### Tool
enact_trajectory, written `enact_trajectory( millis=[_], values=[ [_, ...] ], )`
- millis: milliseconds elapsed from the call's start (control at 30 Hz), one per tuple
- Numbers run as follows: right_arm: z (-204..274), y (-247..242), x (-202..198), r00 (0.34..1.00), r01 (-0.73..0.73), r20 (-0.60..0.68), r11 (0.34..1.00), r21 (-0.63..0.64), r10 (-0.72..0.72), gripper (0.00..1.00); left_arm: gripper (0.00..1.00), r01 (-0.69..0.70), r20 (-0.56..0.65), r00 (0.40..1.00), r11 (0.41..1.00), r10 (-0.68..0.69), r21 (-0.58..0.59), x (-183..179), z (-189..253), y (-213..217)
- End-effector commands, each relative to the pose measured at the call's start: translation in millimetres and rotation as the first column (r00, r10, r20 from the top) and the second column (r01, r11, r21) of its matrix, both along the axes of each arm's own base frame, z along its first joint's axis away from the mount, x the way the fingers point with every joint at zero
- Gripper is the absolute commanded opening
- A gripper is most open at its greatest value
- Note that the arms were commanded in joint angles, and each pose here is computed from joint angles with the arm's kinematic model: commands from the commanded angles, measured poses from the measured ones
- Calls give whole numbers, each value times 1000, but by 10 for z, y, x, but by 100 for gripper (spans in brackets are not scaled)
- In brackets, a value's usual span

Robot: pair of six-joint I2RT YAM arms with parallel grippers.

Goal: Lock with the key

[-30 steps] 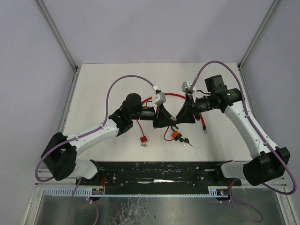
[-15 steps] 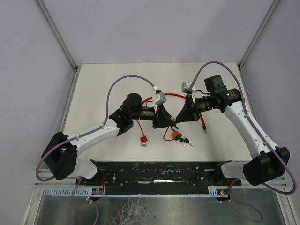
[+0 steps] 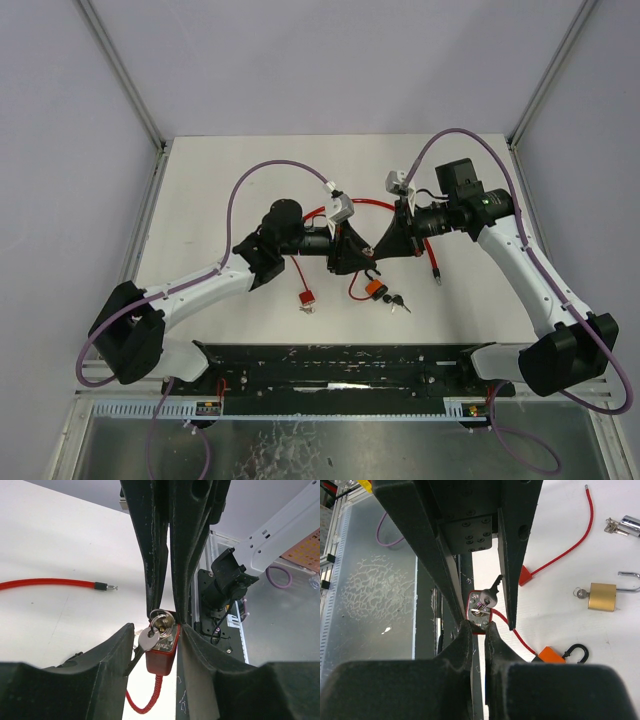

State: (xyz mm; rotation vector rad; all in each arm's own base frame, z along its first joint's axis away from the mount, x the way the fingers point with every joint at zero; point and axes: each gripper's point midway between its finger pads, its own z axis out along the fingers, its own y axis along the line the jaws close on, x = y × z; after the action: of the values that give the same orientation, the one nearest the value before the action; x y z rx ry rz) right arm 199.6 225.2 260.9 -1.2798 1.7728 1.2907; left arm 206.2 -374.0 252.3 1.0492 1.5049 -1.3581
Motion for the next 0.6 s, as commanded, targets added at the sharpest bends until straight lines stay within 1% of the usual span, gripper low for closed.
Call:
enact_trajectory(
  millis=[0, 133, 233, 400, 567],
  values=[
    [131, 19, 36, 1000, 3, 0, 999, 45, -3, 0, 42, -37, 31, 999, 999, 38, -33, 83, 95, 43],
    [158, 0, 37, 1000, 5, -2, 998, 59, -5, 0, 49, -68, 18, 997, 997, 69, -38, 122, 60, 110],
    [171, -2, 22, 1000, 2, -5, 998, 67, -1, 0, 52, -81, 8, 997, 995, 81, -55, 133, 60, 136],
    [201, -10, 22, 1000, 0, 0, 997, 78, 0, 0, 53, -75, -16, 997, 993, 74, -91, 119, 94, 137],
    [245, -24, 33, 1000, 2, 1, 996, 91, -2, 0, 53, -55, -39, 998, 981, 49, -184, 58, 243, 152]
  ],
)
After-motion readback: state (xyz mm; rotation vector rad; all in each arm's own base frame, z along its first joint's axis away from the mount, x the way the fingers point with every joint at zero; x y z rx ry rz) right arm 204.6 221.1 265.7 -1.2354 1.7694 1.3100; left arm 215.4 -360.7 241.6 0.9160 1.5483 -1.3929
